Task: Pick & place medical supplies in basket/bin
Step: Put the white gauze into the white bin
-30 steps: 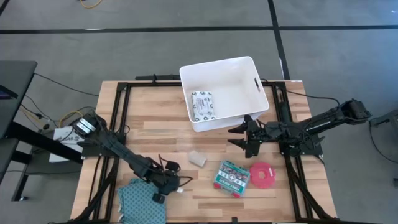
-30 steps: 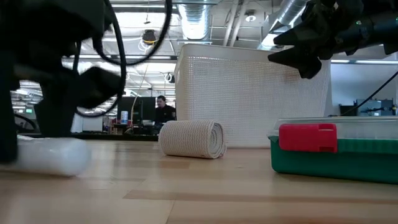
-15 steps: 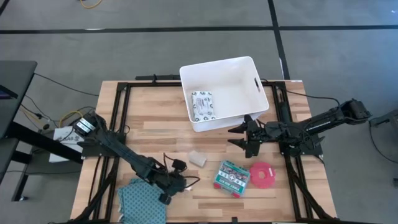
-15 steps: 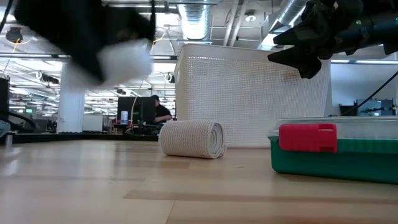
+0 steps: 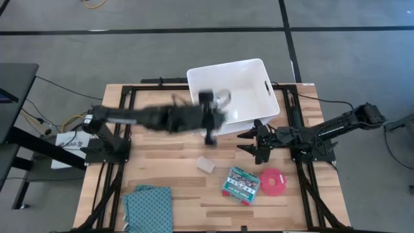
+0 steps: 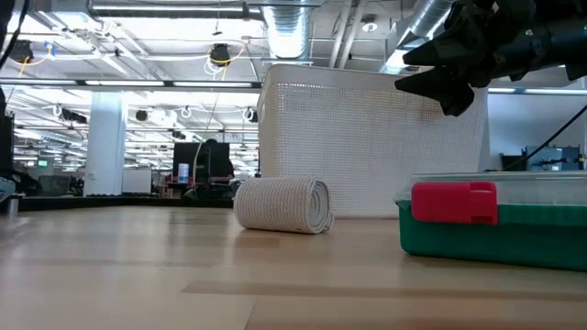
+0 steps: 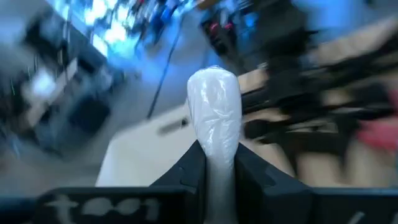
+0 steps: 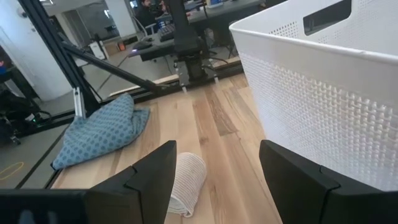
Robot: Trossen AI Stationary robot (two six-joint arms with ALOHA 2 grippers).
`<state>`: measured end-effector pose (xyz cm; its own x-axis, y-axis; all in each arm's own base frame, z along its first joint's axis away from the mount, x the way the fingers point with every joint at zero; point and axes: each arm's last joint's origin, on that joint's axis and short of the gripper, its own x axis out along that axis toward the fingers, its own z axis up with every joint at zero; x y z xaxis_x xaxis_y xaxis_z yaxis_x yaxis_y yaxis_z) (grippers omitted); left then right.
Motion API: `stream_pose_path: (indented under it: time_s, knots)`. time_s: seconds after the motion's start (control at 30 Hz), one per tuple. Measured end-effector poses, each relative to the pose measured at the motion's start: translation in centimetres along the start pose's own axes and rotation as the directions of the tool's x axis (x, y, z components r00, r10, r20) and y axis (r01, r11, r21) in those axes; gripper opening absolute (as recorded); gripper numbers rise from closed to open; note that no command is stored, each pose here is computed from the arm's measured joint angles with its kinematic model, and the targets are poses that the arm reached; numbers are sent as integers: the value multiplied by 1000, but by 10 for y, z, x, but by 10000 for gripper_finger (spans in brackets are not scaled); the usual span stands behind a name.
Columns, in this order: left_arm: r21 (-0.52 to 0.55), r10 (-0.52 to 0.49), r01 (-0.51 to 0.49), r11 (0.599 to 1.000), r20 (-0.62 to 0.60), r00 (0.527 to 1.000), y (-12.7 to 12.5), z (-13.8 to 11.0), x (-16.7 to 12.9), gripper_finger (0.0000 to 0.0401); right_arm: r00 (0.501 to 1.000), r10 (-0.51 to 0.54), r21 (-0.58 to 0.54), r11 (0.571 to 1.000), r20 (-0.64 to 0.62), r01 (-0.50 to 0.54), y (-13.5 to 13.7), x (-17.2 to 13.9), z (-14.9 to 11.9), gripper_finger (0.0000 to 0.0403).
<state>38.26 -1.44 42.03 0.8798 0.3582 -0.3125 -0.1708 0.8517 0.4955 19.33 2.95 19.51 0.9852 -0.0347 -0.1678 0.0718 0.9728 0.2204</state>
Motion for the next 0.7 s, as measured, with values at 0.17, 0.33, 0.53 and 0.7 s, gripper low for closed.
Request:
stream_pose_path:
  time_s: [0.17,0.33,0.53,0.7]
  knots:
    - [-205,32,-78,976,-219,975,57,-69,55,39,1000,-1,-2,1000,-2,1,0,0,0,225]
    - [-251,-30,-50,967,-305,952,78,-119,94,50,1000,-6,-11,1000,-13,6,-1,0,-1,225]
    - [-256,-94,-1,967,-357,929,83,-151,122,103,1000,-28,-8,1000,-12,28,-5,1,0,225]
    - [-276,-126,34,961,-326,937,73,-163,145,152,998,-60,-4,998,-14,60,-12,2,0,225]
